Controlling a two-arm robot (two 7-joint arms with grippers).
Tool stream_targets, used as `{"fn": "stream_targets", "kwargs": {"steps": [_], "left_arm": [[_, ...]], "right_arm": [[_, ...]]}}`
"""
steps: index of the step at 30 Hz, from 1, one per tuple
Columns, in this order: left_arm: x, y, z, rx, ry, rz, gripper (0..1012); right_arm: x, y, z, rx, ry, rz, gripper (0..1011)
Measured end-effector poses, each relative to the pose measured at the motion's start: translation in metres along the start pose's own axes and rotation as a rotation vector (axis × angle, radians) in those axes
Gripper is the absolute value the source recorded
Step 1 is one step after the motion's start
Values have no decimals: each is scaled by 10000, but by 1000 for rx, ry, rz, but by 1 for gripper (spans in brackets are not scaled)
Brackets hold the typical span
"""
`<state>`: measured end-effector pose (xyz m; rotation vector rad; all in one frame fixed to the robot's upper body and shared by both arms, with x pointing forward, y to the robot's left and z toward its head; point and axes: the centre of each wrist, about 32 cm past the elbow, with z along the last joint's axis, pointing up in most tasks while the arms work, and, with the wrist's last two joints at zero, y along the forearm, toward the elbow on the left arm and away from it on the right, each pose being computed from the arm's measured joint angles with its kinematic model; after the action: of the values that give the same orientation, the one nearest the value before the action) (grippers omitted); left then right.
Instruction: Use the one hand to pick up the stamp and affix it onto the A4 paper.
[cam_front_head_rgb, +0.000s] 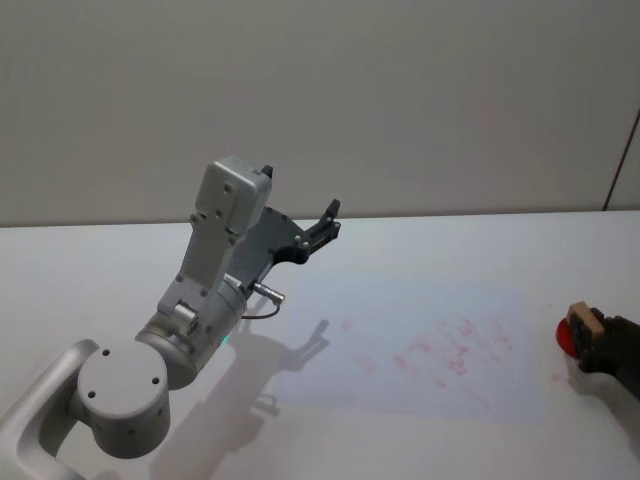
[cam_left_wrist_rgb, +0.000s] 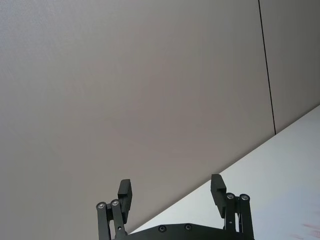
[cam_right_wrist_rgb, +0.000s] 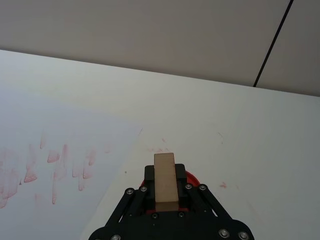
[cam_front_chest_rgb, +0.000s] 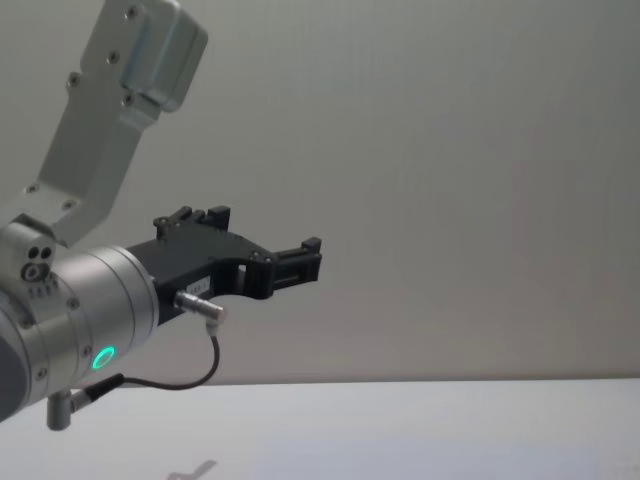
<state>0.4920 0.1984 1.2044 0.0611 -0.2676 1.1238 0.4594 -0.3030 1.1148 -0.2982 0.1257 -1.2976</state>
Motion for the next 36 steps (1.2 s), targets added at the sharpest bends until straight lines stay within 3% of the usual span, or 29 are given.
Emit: {"fn": "stream_targets", "kwargs": {"steps": [19,36], "left_arm": [[0,0,0,0,0,0,1001],[0,0,0,0,0,0,1001]], "right_arm": [[-88,150,171,81,21,30,220],[-278,549,328,84,1,101,220]]}}
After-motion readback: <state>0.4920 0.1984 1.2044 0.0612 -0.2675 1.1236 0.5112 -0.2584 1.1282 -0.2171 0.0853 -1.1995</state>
